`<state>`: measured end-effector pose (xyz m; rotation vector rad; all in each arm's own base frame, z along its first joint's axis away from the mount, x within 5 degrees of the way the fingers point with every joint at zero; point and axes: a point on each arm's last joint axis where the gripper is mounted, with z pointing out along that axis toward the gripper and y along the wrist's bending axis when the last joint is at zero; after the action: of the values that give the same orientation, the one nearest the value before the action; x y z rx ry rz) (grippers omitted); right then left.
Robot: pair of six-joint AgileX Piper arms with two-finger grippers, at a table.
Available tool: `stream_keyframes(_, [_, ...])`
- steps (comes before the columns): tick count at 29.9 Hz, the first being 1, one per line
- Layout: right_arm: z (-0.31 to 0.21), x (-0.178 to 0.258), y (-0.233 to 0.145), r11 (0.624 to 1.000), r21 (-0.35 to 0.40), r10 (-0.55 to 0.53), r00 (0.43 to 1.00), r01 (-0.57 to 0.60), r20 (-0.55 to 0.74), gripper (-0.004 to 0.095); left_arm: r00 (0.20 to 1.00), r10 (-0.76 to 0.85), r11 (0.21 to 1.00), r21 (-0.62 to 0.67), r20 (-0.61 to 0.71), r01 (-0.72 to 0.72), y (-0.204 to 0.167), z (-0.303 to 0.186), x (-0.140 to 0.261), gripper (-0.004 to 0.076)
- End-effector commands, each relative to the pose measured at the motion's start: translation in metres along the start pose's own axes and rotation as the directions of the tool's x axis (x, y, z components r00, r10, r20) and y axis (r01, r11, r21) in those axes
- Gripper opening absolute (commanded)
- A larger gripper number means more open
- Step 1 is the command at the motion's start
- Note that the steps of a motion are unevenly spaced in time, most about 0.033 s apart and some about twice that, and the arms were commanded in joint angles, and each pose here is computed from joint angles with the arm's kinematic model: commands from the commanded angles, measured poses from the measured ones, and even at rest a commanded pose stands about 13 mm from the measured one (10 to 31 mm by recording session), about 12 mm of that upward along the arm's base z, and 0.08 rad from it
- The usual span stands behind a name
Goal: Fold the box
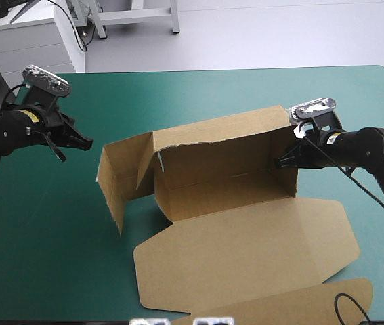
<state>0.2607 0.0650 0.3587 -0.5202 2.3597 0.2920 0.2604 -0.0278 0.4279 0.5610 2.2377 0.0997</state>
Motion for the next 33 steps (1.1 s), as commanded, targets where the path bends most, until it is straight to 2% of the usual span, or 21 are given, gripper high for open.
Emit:
stream_keyframes(1, [-0.004, -0.007, 0.001, 1.000, -0.017, 0.023, 0.998, -0.024, -0.050, -0.0019, 0.993, -0.029, 0.998, -0.046, 0.116, 0.034, 0.009, -0.026, -0.006, 0.0018])
stream_keyframes(4, [0.011, -0.009, -0.003, 0.999, -0.037, 0.036, 0.991, -0.040, -0.125, -0.0019, 0.992, -0.034, 0.998, -0.053, 0.122, 0.041, 0.008, -0.034, -0.001, 0.0016])
stream_keyframes(8, [0.032, -0.017, -0.010, 0.996, -0.038, 0.073, 0.984, -0.080, -0.163, -0.0019, 0.990, -0.030, 0.997, -0.062, 0.140, 0.039, 0.002, -0.038, 0.012, 0.0016])
stream_keyframes(14, [0.058, -0.032, -0.023, 0.994, 0.005, 0.109, 0.972, -0.110, -0.206, -0.0019, 0.995, -0.022, 0.997, -0.072, 0.095, 0.029, -0.006, -0.025, 0.038, 0.0016])
stream_keyframes(19, [0.082, -0.043, -0.033, 0.992, 0.024, 0.127, 0.958, -0.125, -0.257, -0.0019, 0.993, -0.091, 0.994, -0.054, 0.072, 0.095, -0.014, -0.017, 0.057, 0.0016])
stream_keyframes(28, [0.116, -0.055, -0.045, 0.987, 0.035, 0.157, 0.939, -0.154, -0.306, -0.0012, 0.991, -0.095, 0.993, -0.062, 0.094, 0.101, -0.015, -0.018, 0.060, 0.0016])
stream_keyframes(30, [0.120, -0.054, -0.046, 0.987, 0.036, 0.157, 0.935, -0.154, -0.317, 0.0017, 0.991, -0.095, 0.993, -0.062, 0.094, 0.101, -0.015, -0.018, 0.060, 0.0016])
stream_keyframes(33, [0.118, -0.055, -0.046, 0.990, 0.032, 0.143, 0.936, -0.140, -0.323, 0.0152, 0.989, -0.115, 0.990, -0.064, 0.096, 0.122, -0.014, -0.018, 0.060, 0.0016])
